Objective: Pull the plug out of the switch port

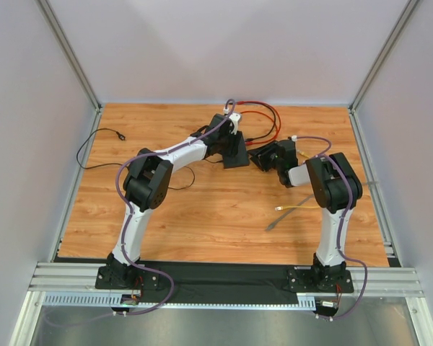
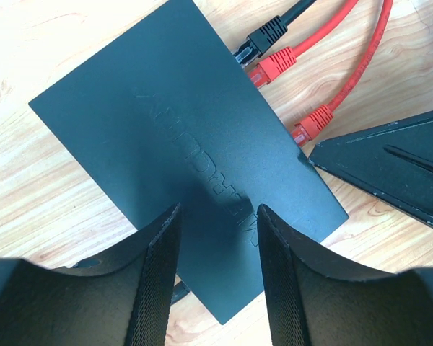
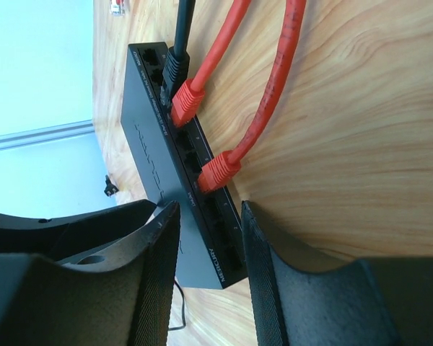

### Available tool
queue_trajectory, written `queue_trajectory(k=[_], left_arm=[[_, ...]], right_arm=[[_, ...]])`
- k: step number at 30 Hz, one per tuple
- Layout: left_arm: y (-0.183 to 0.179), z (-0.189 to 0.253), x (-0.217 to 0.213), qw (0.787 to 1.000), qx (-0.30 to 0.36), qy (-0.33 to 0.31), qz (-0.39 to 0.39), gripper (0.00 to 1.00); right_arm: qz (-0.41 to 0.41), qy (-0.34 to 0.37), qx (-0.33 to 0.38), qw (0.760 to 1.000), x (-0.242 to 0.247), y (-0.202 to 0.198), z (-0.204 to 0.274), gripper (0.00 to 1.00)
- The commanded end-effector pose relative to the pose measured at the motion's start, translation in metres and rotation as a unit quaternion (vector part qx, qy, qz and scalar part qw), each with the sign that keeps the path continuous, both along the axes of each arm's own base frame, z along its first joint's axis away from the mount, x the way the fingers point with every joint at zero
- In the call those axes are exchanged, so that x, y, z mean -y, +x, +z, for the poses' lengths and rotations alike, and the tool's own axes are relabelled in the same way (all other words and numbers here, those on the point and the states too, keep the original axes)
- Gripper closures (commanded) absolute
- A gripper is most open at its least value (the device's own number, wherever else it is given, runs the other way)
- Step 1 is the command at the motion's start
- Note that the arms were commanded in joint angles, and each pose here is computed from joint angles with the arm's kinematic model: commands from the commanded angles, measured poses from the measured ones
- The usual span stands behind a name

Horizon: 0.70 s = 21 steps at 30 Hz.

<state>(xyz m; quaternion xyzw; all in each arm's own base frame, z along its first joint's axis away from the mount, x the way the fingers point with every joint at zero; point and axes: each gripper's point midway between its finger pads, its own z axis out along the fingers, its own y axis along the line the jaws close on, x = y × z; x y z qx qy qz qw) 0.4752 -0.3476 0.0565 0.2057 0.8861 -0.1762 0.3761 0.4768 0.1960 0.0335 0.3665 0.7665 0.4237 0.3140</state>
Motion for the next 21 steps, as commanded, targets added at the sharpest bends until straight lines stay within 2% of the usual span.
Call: queue_trajectory(k=[1,10,21], left_arm=[[0.006,0.008,0.006,1.000,0.007,-0.018,0.000,0.47],[0.005,0.009,0.007,1.000,0.008,-0.021,-0.002,0.47],[0.004,0.008,0.007,1.000,0.004,-0.021,-0.003,0.47]], right_arm=[[-0.016,0.002,0.011,1.000,-0.002,0.012,0.003,0.59],[-0.045,0.010,-0.027,0.999,0.003,0.011,-0.014,0.65],[-0.053,0.011,-0.055,0.997,-0.001,0.011,-0.025,0.65]])
